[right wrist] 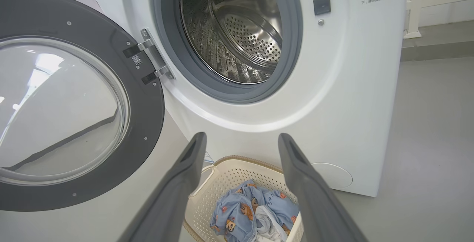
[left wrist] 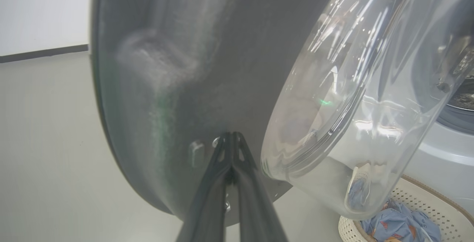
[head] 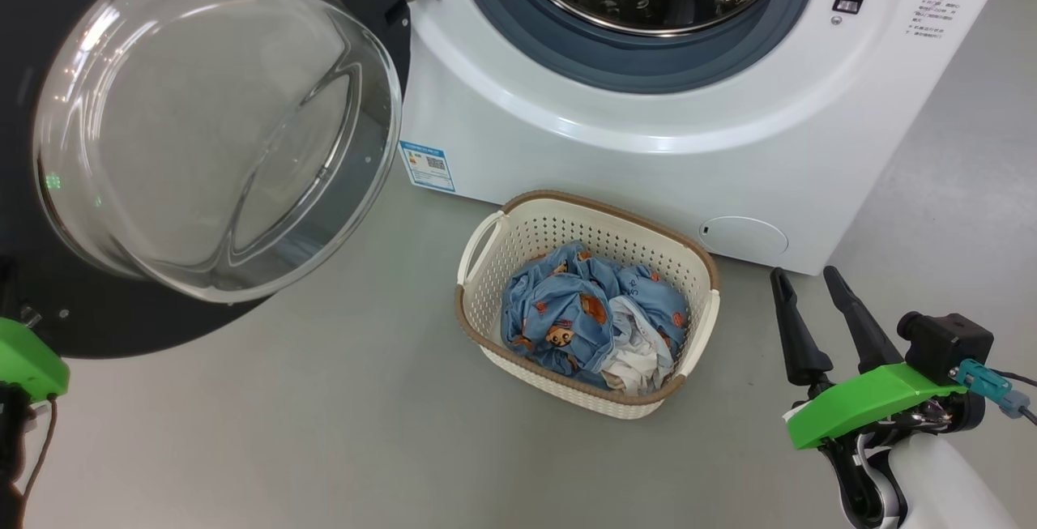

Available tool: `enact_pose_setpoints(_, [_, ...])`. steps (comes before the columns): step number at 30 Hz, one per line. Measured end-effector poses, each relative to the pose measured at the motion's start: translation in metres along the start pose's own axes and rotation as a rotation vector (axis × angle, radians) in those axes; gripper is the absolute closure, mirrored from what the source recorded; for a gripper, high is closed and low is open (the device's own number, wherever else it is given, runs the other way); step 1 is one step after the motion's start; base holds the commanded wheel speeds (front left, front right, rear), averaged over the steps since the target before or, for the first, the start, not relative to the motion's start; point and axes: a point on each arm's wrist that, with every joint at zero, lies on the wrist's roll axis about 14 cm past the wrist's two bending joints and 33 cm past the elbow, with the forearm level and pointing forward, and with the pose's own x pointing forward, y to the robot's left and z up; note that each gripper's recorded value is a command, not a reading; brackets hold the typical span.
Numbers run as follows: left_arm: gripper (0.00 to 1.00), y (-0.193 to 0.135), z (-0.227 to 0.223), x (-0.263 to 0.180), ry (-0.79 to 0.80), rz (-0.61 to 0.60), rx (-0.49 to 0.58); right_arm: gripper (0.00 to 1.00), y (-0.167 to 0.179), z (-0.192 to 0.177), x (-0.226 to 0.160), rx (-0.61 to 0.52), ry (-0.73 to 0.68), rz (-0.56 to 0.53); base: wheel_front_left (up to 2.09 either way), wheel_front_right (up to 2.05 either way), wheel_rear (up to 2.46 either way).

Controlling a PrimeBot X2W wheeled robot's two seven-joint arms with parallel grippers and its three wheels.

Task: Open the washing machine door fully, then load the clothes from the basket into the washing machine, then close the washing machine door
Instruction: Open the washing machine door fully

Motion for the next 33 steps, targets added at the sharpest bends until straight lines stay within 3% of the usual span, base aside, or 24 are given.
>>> enact_pose_setpoints(10, [1.0, -0.004, 0.002, -0.003, -0.028, -0.026, 0.002, 0.0, 0.004, 0.007, -0.002, -0.008, -0.015, 0.005, 0.0, 0.0, 0.0])
enact_pose_setpoints(22, [1.0, -0.031, 0.001, -0.015, -0.105, -0.124, -0.02, 0.0, 0.004, 0.012, -0.019, -0.019, -0.024, -0.011, 0.0, 0.0, 0.0])
enact_pose_setpoints(23, [0.79, -0.036, 0.0, -0.016, -0.11, -0.135, -0.025, 0.0, 0.003, 0.014, -0.02, -0.022, -0.028, -0.012, 0.0, 0.0, 0.0])
enact_pose_setpoints(24, [0.27, -0.041, -0.001, -0.017, -0.117, -0.151, -0.028, 0.0, 0.004, 0.016, -0.02, -0.024, -0.033, -0.013, 0.0, 0.0, 0.0])
enact_pose_setpoints(25, [0.0, -0.047, -0.001, -0.019, -0.126, -0.166, -0.031, 0.0, 0.003, 0.018, -0.021, -0.027, -0.037, -0.014, 0.0, 0.0, 0.0])
enact_pose_setpoints(33, [0.0, -0.085, -0.005, -0.035, -0.179, -0.265, -0.055, 0.0, -0.004, 0.027, -0.039, -0.054, -0.055, -0.039, 0.0, 0.0, 0.0])
